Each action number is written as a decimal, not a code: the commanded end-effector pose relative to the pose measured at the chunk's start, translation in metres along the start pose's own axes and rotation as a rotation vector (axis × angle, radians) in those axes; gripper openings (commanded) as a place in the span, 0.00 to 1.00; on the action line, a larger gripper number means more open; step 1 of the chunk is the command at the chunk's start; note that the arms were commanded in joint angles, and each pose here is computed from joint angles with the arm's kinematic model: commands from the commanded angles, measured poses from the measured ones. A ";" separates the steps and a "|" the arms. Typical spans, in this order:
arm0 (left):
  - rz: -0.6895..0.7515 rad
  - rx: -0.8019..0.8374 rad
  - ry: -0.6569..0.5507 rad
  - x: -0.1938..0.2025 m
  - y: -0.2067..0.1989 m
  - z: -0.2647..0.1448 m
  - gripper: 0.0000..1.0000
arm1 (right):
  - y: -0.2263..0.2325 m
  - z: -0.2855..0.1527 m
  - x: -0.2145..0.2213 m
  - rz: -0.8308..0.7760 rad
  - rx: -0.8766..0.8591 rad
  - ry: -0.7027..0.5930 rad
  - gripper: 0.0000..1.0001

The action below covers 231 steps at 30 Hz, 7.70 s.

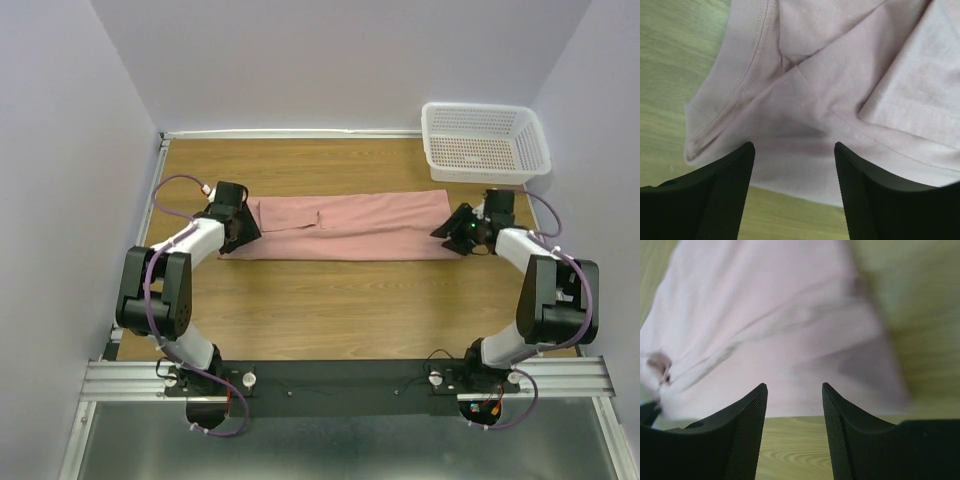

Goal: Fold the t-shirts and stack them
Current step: Fold the tshirt

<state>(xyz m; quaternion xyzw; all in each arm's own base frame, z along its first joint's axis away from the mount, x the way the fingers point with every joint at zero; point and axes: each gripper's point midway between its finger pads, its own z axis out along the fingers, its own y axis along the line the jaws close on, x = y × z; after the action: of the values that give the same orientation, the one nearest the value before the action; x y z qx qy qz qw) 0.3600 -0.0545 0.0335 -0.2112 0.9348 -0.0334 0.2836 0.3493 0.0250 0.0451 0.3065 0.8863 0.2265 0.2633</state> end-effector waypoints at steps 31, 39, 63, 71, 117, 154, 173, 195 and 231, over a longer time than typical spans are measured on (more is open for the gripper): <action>-0.124 0.025 -0.103 0.003 0.003 -0.070 0.73 | 0.227 0.118 0.140 -0.251 -0.687 0.378 0.50; -0.143 0.039 -0.140 -0.019 -0.009 -0.070 0.73 | 0.225 0.068 0.090 -0.529 -0.463 0.193 0.70; -0.032 0.008 -0.060 -0.037 -0.122 0.034 0.49 | 0.024 0.047 0.045 -0.557 0.305 0.116 0.46; 0.021 -0.115 0.045 -0.011 -0.106 0.080 0.49 | -0.009 0.037 0.090 -0.541 0.388 0.287 0.49; -0.036 -0.025 -0.109 -0.108 -0.143 0.060 0.72 | 0.101 -0.010 0.250 -1.273 0.070 0.618 0.66; 0.228 0.310 -0.218 -0.161 -0.240 0.060 0.89 | 0.206 -0.008 0.353 -1.145 -0.186 0.637 0.77; 0.193 0.165 -0.265 -0.151 -0.201 -0.018 0.66 | 0.155 -0.029 0.268 -1.083 -0.074 0.493 0.54; 0.260 0.078 -0.098 -0.078 -0.204 0.109 0.56 | 0.113 0.009 0.278 -1.049 0.052 0.515 0.46; 0.157 0.068 -0.124 -0.032 -0.111 -0.099 0.88 | 0.094 -0.069 0.247 -0.741 0.117 0.493 0.66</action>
<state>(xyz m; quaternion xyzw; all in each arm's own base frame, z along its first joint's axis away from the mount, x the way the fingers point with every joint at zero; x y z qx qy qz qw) 0.4501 -0.1681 0.2317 -0.1461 0.8814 -0.0799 0.4421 0.2008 0.2499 0.0696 -0.1239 0.9757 0.1318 0.1238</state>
